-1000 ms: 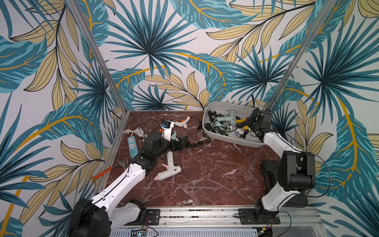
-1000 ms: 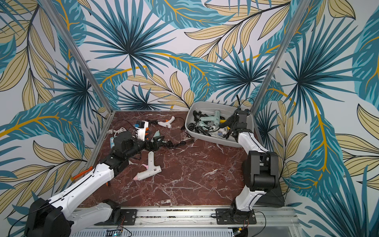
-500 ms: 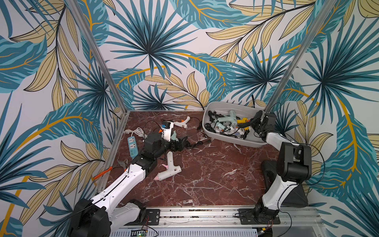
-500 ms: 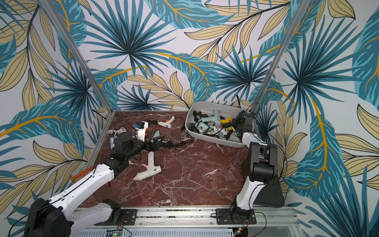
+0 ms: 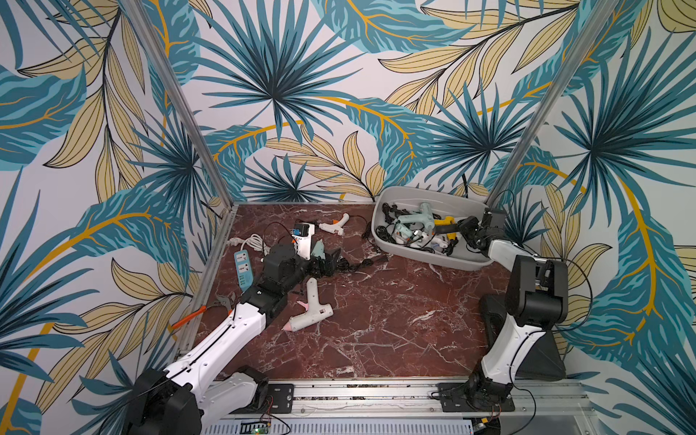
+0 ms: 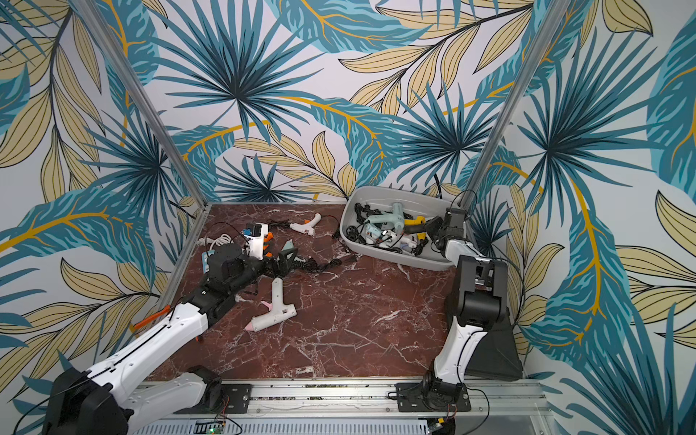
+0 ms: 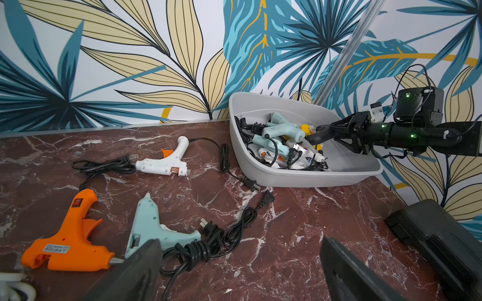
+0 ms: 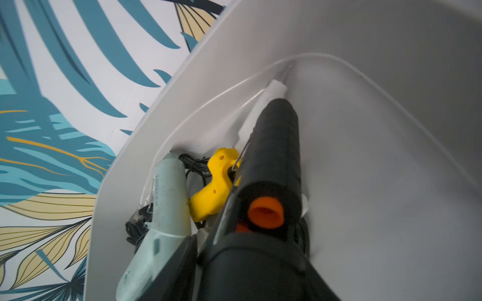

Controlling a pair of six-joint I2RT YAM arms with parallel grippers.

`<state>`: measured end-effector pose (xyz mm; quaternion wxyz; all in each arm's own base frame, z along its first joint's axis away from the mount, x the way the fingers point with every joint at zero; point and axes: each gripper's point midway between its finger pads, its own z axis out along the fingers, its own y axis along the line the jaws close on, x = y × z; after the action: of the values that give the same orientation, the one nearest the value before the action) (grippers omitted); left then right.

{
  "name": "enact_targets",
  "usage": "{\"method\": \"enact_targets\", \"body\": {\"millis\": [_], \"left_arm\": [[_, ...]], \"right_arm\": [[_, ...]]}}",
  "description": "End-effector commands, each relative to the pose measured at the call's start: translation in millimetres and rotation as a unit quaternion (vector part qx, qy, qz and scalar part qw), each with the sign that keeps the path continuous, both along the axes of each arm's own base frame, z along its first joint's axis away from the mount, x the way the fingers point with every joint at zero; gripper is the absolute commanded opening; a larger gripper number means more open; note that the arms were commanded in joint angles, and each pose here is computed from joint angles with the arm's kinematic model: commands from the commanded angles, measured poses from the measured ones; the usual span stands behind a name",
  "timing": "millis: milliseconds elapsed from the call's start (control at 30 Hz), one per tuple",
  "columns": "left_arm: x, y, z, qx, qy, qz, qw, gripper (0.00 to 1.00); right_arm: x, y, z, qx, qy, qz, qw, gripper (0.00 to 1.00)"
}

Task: Put the hot melt glue gun into the storage box
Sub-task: Place the hot melt adhesive gun in the storage box.

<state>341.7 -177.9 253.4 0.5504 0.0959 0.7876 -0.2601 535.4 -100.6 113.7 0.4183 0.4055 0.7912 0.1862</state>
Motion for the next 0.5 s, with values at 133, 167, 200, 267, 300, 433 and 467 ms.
{"method": "enact_targets", "body": {"millis": [133,167,200,267,300,433,467], "left_arm": [[-6,10,-10,0.003,0.018,0.021,1.0,1.0],[-7,11,-11,0.004,0.02,0.023,1.0,1.0],[-7,12,-11,0.003,0.02,0.026,0.999,1.0],[-9,14,-12,0.004,0.022,0.03,0.999,1.0],[-10,15,-12,0.004,0.023,0.03,0.999,1.0],[-12,18,-16,0.002,0.03,0.037,0.999,1.0],[-12,19,-17,0.001,0.03,0.038,0.999,1.0]], "right_arm": [[-12,-3,-12,-0.013,0.045,-0.003,0.999,0.62],[-14,-3,-9,-0.017,0.047,-0.004,0.999,0.63],[-16,-4,-7,-0.018,0.05,-0.006,0.999,0.63],[-25,-7,-3,-0.026,0.064,-0.018,0.997,0.65],[-30,-9,1,-0.031,0.069,-0.024,0.997,0.66],[-50,-16,12,-0.055,0.084,-0.043,0.994,0.68],[-54,-17,15,-0.059,0.086,-0.046,0.993,0.68]]}}
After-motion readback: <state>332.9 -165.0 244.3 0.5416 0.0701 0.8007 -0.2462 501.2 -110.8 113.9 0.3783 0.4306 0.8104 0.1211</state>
